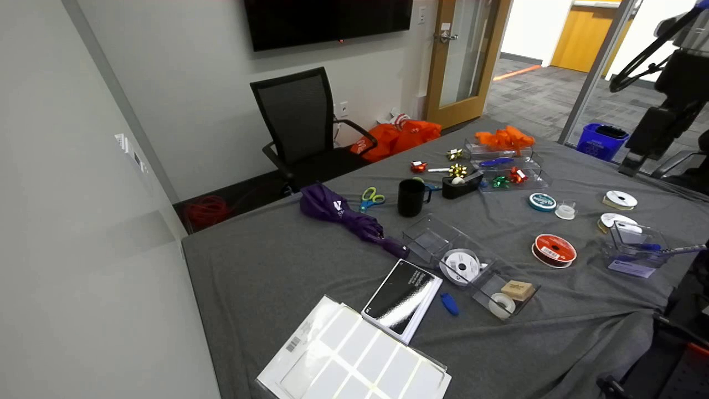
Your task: Move the marker from the right bowl to the left bowl
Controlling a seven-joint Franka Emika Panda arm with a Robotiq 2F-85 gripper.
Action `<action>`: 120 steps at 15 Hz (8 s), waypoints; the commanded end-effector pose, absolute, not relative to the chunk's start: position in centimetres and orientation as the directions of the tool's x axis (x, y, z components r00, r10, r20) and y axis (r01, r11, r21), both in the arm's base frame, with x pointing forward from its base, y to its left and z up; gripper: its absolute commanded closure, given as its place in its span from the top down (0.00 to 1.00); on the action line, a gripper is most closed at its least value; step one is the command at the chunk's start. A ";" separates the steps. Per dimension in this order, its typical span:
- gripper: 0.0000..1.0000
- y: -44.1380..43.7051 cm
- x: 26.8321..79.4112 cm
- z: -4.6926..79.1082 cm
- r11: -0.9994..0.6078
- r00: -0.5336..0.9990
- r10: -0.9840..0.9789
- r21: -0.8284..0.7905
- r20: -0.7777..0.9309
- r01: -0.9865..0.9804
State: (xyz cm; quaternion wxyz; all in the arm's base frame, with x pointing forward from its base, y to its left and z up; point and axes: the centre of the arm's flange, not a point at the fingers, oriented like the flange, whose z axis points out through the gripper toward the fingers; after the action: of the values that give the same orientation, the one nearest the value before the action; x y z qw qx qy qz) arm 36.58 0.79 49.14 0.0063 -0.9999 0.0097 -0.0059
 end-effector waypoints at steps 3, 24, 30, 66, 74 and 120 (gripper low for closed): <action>1.00 -1.7 36.4 45.3 -0.999 0.998 -0.033 -0.013 -0.062 -0.034; 1.00 -12.7 37.0 30.8 -0.933 0.942 -0.255 0.311 -0.220 -0.180; 1.00 -13.7 37.3 27.2 -0.914 0.924 -0.322 0.323 -0.209 -0.245; 0.24 -14.7 32.6 21.7 -0.910 0.935 -0.314 0.333 -0.164 -0.247; 0.05 -14.2 32.2 24.3 -0.887 0.912 -0.337 0.402 -0.232 -0.226; 0.05 0.4 44.8 24.2 -0.975 0.945 -0.003 -0.208 -0.328 -0.076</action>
State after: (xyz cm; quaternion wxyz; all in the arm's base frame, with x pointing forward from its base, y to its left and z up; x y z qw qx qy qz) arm 44.15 0.62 25.97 0.1276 -0.9767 0.0314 0.1696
